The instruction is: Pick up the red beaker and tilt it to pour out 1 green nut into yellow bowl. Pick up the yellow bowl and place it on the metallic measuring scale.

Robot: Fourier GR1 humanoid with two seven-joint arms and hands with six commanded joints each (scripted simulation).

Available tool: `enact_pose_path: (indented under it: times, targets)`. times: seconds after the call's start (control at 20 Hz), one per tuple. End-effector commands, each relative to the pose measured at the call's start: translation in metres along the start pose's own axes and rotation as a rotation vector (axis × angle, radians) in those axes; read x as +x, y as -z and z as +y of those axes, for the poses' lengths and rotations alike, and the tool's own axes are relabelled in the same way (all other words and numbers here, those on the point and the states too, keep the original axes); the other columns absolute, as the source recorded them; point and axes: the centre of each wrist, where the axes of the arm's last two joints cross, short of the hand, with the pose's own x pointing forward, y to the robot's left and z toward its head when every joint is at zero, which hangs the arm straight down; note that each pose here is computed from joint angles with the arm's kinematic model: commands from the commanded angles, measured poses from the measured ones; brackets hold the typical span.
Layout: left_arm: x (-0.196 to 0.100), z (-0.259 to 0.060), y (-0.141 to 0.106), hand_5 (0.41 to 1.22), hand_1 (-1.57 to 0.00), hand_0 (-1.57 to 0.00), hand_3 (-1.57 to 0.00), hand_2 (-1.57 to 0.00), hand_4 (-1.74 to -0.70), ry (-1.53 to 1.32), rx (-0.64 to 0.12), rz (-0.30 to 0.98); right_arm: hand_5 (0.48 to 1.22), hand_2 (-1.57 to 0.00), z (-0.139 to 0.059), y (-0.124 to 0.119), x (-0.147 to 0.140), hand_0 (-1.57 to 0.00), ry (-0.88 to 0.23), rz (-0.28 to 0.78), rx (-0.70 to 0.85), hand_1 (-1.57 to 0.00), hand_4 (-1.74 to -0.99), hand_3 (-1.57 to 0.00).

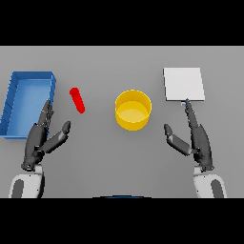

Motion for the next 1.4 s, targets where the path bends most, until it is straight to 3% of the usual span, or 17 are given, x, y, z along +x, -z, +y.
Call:
enact_pose_path:
  times: [0.0,0.3,0.7,1.35]
  targets:
    - [0.001,0.0,0.0,0.616,0.0,0.0,0.0,0.0,-1.1,0.013,-0.001,0.008,0.659,0.0,0.0,-0.003,0.001,0.0,-0.008,-0.009,0.002,0.0,-1.112,0.0]
    - [-0.005,-0.012,0.026,0.627,0.0,0.0,0.0,0.0,-1.12,0.047,-0.034,0.007,0.65,0.0,0.0,0.0,0.007,0.0,0.014,-0.016,-0.005,0.0,-1.143,0.0]
    - [-0.023,-0.021,0.08,0.629,0.0,0.0,0.0,0.0,-1.15,0.06,-0.016,0.028,0.667,0.0,-0.002,0.001,0.005,0.0,0.061,-0.02,0.001,0.0,-1.229,0.0]
    - [-0.037,-0.05,0.132,0.676,0.0,0.0,0.0,0.0,-1.26,0.118,-0.03,-0.01,0.692,0.0,-0.003,0.0,0.008,0.0,0.064,-0.025,0.004,0.0,-1.266,0.0]
